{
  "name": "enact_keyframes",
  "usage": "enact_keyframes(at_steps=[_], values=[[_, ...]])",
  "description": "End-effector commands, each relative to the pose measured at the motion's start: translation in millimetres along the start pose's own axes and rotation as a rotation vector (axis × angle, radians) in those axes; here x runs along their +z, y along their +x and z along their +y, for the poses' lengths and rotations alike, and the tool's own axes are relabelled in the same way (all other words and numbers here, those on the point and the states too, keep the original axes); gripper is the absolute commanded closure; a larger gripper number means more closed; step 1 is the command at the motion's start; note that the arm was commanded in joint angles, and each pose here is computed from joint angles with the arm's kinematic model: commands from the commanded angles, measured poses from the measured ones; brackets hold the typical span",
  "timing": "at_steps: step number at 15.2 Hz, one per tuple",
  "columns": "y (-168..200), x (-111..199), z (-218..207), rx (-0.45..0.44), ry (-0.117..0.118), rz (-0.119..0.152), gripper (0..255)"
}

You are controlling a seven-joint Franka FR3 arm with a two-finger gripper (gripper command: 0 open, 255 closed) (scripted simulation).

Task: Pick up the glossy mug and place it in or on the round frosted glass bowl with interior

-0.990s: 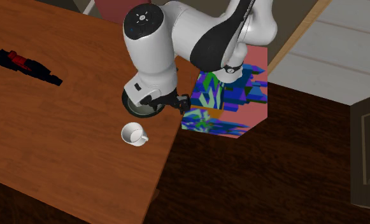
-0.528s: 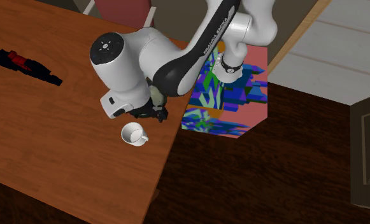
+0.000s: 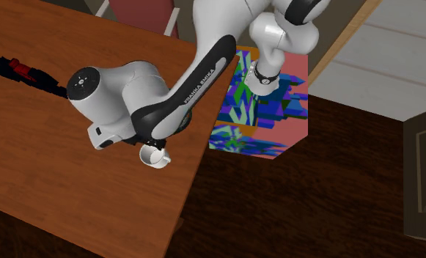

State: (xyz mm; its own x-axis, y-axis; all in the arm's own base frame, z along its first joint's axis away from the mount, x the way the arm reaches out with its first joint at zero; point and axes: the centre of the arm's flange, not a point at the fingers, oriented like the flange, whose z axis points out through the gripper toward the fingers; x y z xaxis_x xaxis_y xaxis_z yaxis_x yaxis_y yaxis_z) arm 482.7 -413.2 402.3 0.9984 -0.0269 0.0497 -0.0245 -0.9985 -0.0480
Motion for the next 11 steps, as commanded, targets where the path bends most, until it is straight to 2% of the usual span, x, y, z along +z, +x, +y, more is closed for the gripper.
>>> enact_keyframes(at_steps=[1,9,11], values=[[11,13,24,0.003,0.001,-0.002,0],[13,55,28,0.004,0.000,-0.003,0],[13,55,28,0.004,0.000,-0.003,0]])
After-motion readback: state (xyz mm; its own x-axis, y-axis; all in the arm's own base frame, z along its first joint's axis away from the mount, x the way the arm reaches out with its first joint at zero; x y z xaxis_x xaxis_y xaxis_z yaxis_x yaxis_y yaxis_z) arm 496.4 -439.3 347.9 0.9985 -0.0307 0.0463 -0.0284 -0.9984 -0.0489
